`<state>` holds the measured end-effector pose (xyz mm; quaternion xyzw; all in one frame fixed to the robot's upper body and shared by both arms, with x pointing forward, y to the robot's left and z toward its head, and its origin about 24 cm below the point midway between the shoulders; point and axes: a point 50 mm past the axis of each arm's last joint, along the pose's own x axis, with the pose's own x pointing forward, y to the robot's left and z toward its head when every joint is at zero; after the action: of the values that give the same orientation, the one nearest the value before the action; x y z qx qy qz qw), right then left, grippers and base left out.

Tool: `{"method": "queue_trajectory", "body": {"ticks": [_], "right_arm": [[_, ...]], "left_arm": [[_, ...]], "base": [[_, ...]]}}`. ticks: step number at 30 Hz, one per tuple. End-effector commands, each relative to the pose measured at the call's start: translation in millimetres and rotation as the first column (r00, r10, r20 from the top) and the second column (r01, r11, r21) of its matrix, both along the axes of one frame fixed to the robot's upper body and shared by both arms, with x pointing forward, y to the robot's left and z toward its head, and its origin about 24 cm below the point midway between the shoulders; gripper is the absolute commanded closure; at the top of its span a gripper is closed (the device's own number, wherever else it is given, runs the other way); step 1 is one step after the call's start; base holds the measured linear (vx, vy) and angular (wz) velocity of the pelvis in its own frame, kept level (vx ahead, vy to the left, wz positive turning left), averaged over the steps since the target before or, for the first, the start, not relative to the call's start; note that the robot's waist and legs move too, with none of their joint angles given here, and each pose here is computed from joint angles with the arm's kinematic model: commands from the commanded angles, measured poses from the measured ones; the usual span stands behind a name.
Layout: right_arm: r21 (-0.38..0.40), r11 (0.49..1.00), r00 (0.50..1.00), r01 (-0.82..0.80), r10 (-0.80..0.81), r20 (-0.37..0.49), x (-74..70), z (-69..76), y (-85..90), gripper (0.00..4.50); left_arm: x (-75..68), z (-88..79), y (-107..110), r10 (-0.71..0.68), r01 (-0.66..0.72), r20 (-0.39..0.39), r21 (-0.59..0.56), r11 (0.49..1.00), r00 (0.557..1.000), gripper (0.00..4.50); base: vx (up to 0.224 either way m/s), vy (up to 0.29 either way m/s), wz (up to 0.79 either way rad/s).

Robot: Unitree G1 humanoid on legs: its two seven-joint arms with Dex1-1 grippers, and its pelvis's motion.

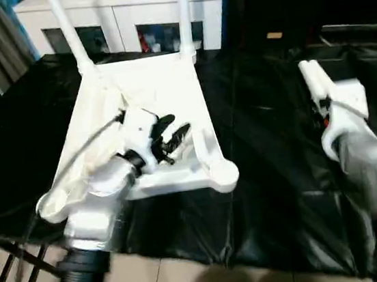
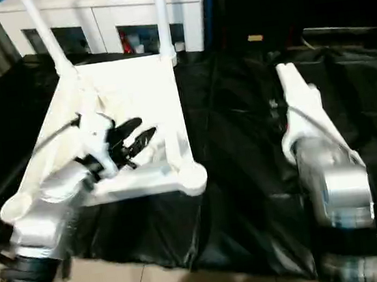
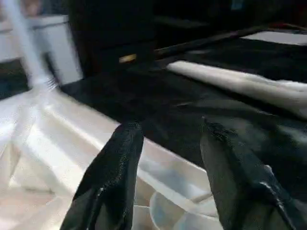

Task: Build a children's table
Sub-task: Rotate table base, then pick table leg

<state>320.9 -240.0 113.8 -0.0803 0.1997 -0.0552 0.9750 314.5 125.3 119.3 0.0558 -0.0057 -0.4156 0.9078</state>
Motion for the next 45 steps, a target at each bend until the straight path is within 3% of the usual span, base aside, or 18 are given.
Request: {"method": "queue_trajectory", "body": {"ticks": [1, 5, 14, 16, 23, 33, 40, 45], "right_arm": [[-0.022, 1.0, 0.999, 0.0, -0.001, -0.041, 6.2, -4.7, -6.4, 1.25], [-0.074, 0.997, 0.993, 0.01, -0.019, -0.118, 14.5, -14.5, -22.9, 0.91], [-0.123, 0.991, 0.983, 0.061, -0.081, -0.162, 25.6, -26.8, -50.0, 0.2], [-0.09, 0.995, 0.982, 0.05, -0.065, -0.175, 29.2, -32.9, -53.3, 0.06], [0.018, 1.0, 0.975, -0.024, 0.027, -0.218, 33.7, -45.2, -46.6, 0.06], [0.067, 0.994, 0.958, -0.09, 0.104, -0.266, 39.1, -44.8, -41.8, 0.06], [0.181, 0.983, 0.931, -0.022, 0.085, -0.354, 33.1, -50.7, -45.1, 0.85], [0.199, 0.98, 0.915, -0.004, 0.085, -0.396, 29.0, -54.4, -47.1, 1.22]], "left_arm": [[-0.9, 5.5, -4.6, -0.108, 0.108, -0.021, 0.005, 0.994, 0.994, 1.85], [-6.6, 8.8, -9.0, -0.258, 0.26, -0.062, 0.027, 0.965, 0.964, 1.49], [-6.3, 7.1, -10.9, -0.285, 0.29, -0.08, 0.055, 0.955, 0.955, 0.85], [-6.1, 4.5, -11.0, -0.281, 0.288, -0.092, 0.077, 0.955, 0.955, 0.7], [-8.8, 5.2, -11.7, -0.307, 0.316, -0.109, 0.084, 0.945, 0.946, 0.7], [-11.4, 8.2, -7.0, -0.323, 0.335, -0.122, 0.09, 0.938, 0.939, 0.7], [-11.6, 7.6, -7.6, -0.355, 0.373, -0.157, 0.105, 0.922, 0.921, 0.71], [-8.6, 4.9, -6.6, -0.367, 0.399, -0.196, 0.157, 0.904, 0.909, 0.71]], "base": [[-0.067, 0.042, 0.03], [-0.039, 0.073, -0.05], [0.002, 0.014, -0.02], [0.0, 0.0, 0.0], [0.0, 0.0, 0.0], [0.0, 0.0, 0.0], [0.0, 0.0, 0.0], [0.0, 0.0, 0.0]]}}
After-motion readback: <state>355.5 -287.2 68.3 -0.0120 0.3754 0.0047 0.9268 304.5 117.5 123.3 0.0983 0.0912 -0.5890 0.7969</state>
